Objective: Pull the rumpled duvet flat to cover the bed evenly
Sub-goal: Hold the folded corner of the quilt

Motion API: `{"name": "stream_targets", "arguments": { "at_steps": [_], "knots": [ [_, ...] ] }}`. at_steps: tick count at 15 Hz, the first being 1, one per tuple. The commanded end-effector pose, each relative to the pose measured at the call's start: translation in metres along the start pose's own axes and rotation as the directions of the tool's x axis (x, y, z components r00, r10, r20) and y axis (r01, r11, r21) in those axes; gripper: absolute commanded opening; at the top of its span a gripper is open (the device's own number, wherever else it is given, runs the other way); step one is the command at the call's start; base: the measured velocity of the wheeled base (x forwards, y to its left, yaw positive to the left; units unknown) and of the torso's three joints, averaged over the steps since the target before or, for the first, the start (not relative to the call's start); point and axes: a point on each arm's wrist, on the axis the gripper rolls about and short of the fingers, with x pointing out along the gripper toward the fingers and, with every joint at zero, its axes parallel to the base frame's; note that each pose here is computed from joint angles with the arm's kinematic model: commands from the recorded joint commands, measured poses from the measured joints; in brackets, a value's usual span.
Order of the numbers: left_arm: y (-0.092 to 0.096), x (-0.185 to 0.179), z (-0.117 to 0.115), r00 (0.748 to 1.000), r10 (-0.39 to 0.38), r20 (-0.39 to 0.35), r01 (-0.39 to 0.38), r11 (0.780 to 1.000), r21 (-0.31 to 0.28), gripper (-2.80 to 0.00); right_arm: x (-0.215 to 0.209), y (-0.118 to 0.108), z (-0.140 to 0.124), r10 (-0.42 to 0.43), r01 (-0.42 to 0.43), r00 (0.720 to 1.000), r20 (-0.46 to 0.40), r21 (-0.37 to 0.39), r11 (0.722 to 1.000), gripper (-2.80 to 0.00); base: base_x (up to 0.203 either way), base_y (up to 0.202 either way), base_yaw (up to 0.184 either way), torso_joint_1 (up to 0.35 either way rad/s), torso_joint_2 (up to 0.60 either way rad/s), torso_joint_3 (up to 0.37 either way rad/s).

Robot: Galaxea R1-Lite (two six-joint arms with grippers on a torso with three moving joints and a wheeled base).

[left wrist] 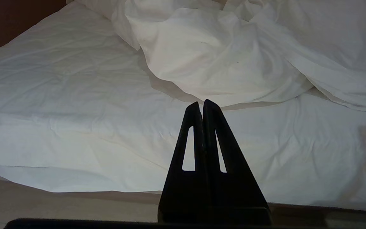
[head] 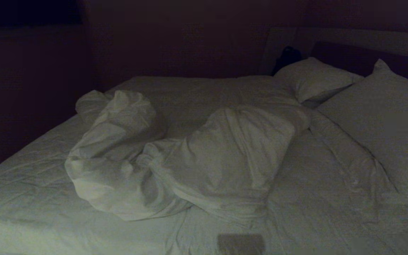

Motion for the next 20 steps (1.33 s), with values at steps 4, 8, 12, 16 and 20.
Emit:
{"name": "stream_targets", "arguments": {
  "at_steps": [4,8,12,16,20],
  "knots": [
    [0.000,0.000,0.000,1.000,0.001,0.000,-0.001,1.000,0.000,-2.80,0.000,0.000,0.000,0.000,0.000,1.000,0.002,-0.002,1.000,-2.80,0.000,0.000,0.000,0.000,0.00,0.000],
    [0.000,0.000,0.000,1.000,0.001,0.000,-0.001,1.000,0.000,-2.80,0.000,0.000,0.000,0.000,0.000,1.000,0.002,-0.002,1.000,-2.80,0.000,0.000,0.000,0.000,0.00,0.000],
    [0.000,0.000,0.000,1.000,0.001,0.000,-0.001,1.000,0.000,-2.80,0.000,0.000,0.000,0.001,-0.001,1.000,0.001,-0.001,1.000,-2.80,0.000,0.000,0.000,0.000,0.00,0.000],
    [0.000,0.000,0.000,1.000,0.001,0.000,-0.001,1.000,0.000,-2.80,-0.001,0.000,0.004,-0.007,0.008,1.000,0.013,-0.013,1.000,-2.80,0.000,0.000,0.000,0.000,0.00,0.000],
    [0.000,0.000,0.000,1.000,0.001,0.000,-0.001,1.000,0.000,-2.80,-0.013,0.000,0.042,-0.004,0.005,0.998,0.063,-0.018,1.000,-2.80,0.000,0.000,0.000,0.000,0.00,0.000]
  ]
}}
